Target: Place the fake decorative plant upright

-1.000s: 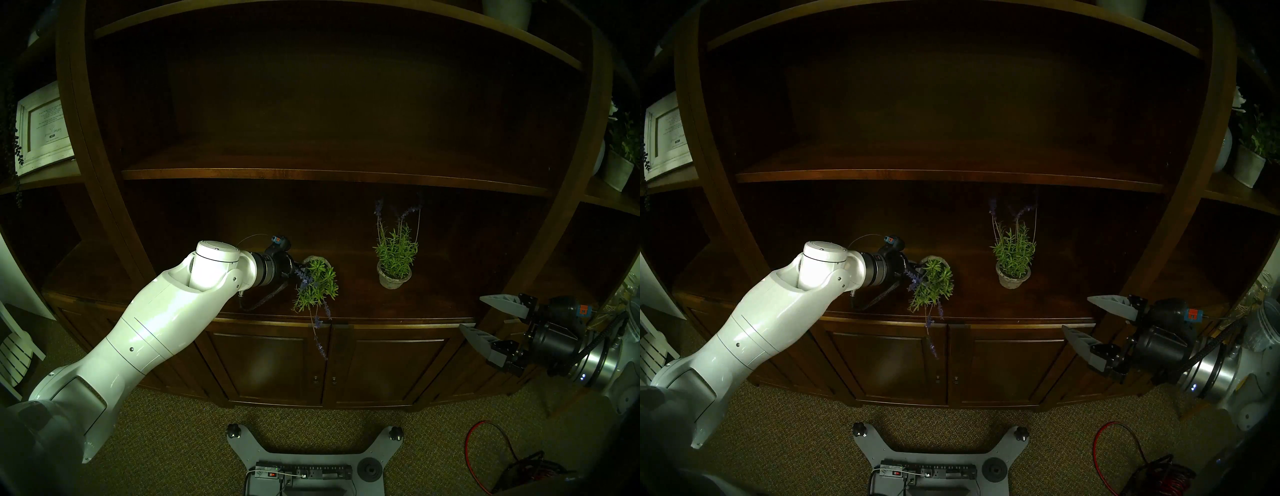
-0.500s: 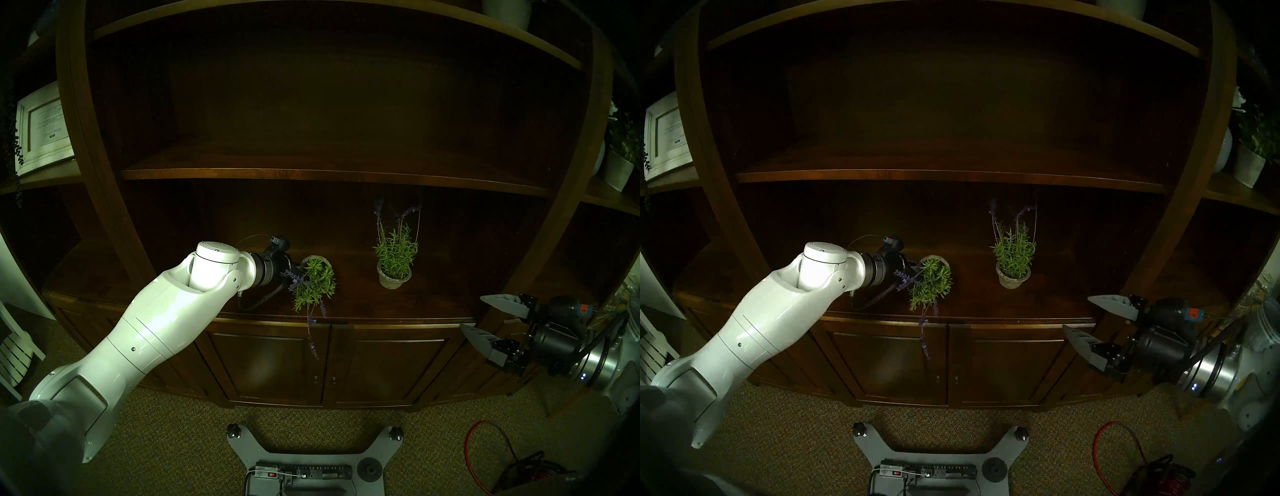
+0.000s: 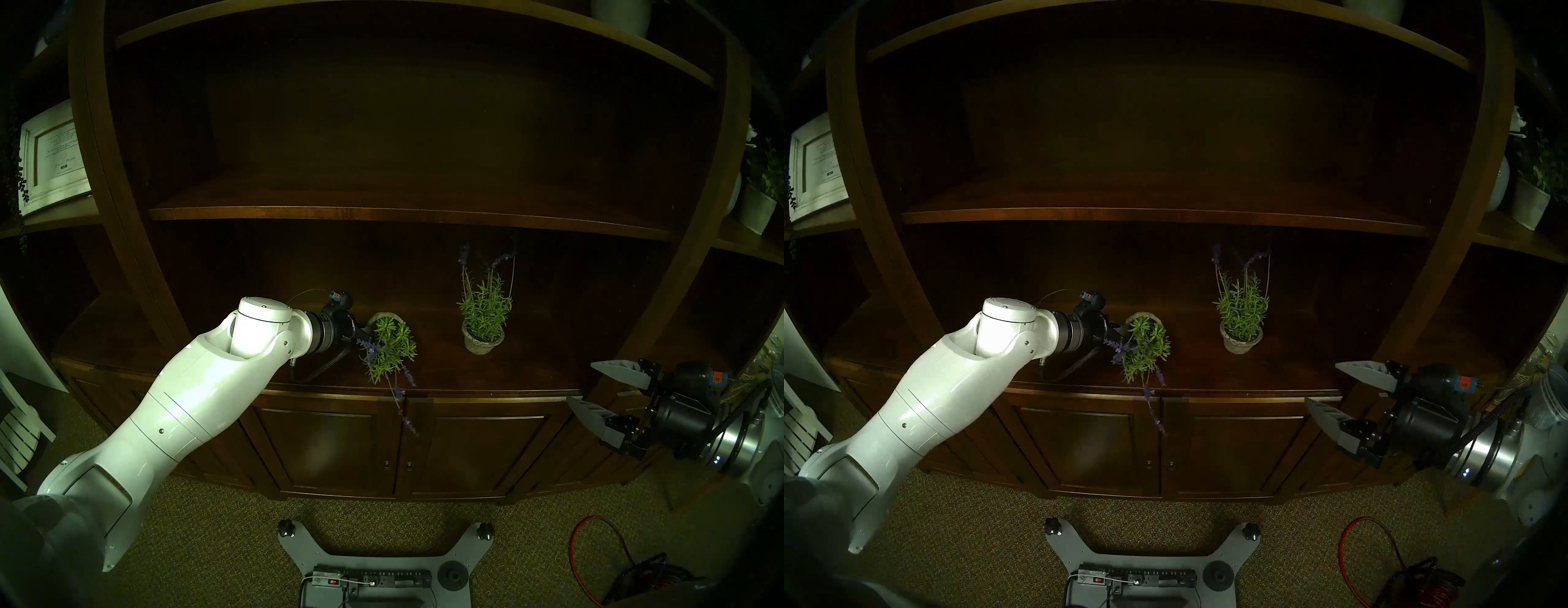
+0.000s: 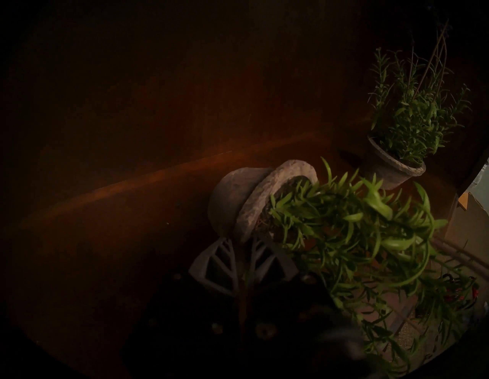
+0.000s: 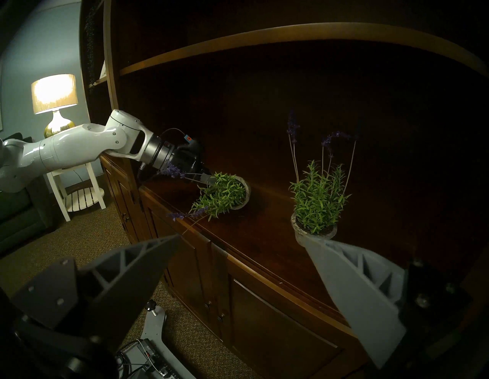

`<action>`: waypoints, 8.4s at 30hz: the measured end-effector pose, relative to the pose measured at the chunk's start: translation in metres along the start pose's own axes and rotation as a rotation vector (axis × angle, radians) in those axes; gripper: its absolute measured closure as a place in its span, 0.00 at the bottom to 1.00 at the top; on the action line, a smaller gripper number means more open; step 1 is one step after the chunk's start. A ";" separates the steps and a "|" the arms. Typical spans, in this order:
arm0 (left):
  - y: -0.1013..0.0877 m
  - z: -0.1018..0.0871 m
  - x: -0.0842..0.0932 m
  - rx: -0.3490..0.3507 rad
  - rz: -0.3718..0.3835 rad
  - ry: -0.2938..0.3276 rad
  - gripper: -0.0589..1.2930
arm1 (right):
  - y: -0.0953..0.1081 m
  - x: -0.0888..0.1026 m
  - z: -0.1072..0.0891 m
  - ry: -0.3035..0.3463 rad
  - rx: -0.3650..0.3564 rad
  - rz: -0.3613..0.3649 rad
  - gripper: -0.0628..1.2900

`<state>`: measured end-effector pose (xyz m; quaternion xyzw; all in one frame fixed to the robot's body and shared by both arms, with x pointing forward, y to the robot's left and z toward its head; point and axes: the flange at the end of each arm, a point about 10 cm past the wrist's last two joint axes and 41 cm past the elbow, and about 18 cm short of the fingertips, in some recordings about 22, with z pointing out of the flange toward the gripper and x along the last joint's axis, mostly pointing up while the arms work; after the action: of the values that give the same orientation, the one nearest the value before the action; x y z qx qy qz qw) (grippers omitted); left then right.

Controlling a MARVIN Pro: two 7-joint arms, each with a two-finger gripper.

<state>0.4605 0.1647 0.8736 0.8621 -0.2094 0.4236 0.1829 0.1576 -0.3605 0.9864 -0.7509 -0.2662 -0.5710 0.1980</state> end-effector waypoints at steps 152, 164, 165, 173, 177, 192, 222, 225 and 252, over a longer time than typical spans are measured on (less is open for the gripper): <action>0.018 -0.049 0.026 0.116 -0.382 0.080 0.05 | 0.004 -0.007 -0.003 -0.022 0.001 0.009 0.05; 0.025 -0.076 0.043 0.113 -0.335 0.143 0.05 | 0.004 -0.008 -0.004 -0.021 0.005 0.015 0.05; 0.026 -0.079 0.043 0.111 -0.330 0.147 0.05 | 0.004 -0.008 -0.004 -0.021 0.005 0.016 0.05; 0.039 -0.098 0.036 0.091 -0.295 0.147 0.05 | 0.004 -0.008 -0.004 -0.025 0.011 0.022 0.05; 0.044 -0.103 0.030 0.088 -0.282 0.141 0.05 | 0.004 -0.009 -0.005 -0.028 0.013 0.024 0.05; 0.060 -0.150 0.007 0.172 -0.210 0.158 0.05 | 0.001 -0.008 -0.006 -0.036 0.026 0.030 0.05; 0.050 -0.176 -0.047 0.129 -0.265 0.034 0.05 | 0.000 -0.006 -0.010 -0.050 0.033 0.049 0.05; 0.038 -0.171 -0.049 0.124 -0.284 0.021 0.05 | 0.000 -0.006 -0.010 -0.050 0.032 0.052 0.05; 0.008 -0.138 -0.040 0.099 -0.256 -0.035 0.05 | 0.006 -0.013 -0.009 -0.036 0.022 0.071 0.05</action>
<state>0.3439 0.2338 0.9218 0.8970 -0.0799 0.3915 0.1890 0.1518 -0.3730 0.9767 -0.7679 -0.2493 -0.5468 0.2216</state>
